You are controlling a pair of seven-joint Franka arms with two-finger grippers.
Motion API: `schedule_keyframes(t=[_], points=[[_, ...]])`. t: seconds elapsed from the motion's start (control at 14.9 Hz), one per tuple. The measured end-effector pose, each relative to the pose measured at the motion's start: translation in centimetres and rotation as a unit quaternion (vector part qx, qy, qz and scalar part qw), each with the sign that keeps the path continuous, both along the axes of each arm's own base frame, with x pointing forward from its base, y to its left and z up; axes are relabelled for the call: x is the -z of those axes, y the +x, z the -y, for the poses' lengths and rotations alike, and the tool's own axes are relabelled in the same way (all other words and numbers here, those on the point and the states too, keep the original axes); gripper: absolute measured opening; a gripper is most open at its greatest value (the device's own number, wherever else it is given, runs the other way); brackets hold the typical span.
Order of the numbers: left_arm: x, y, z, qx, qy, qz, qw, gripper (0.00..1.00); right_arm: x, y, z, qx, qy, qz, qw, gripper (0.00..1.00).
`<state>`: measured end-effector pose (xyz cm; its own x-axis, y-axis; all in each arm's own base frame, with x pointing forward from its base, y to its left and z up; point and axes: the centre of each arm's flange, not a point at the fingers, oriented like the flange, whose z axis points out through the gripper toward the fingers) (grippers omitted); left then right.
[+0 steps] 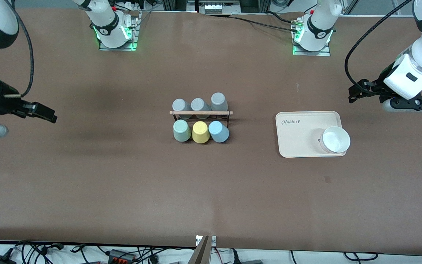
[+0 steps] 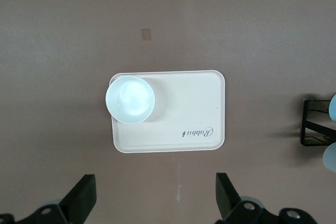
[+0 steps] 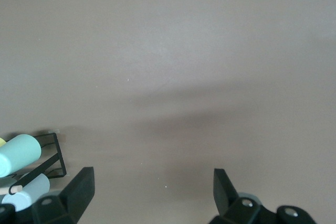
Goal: Hang scattered cups on rack with three cups
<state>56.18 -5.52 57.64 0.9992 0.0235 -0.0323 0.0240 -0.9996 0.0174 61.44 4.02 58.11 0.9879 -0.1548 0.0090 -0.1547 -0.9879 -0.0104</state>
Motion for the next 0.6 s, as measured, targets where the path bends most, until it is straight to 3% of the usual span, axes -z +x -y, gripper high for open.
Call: schedule_keyframes(t=[0.27,0.6], points=[[0.0,0.0,-0.1,-0.001,0.000,0.000,1.000,1.00,0.0,-3.2,0.0,-0.001,-0.004,0.012,1.000,1.00],[-0.1,0.0,-0.2,-0.001,0.000,0.001,1.000,1.00,-0.2,-4.8,0.0,-0.009,-0.005,0.009,1.000,1.00]])
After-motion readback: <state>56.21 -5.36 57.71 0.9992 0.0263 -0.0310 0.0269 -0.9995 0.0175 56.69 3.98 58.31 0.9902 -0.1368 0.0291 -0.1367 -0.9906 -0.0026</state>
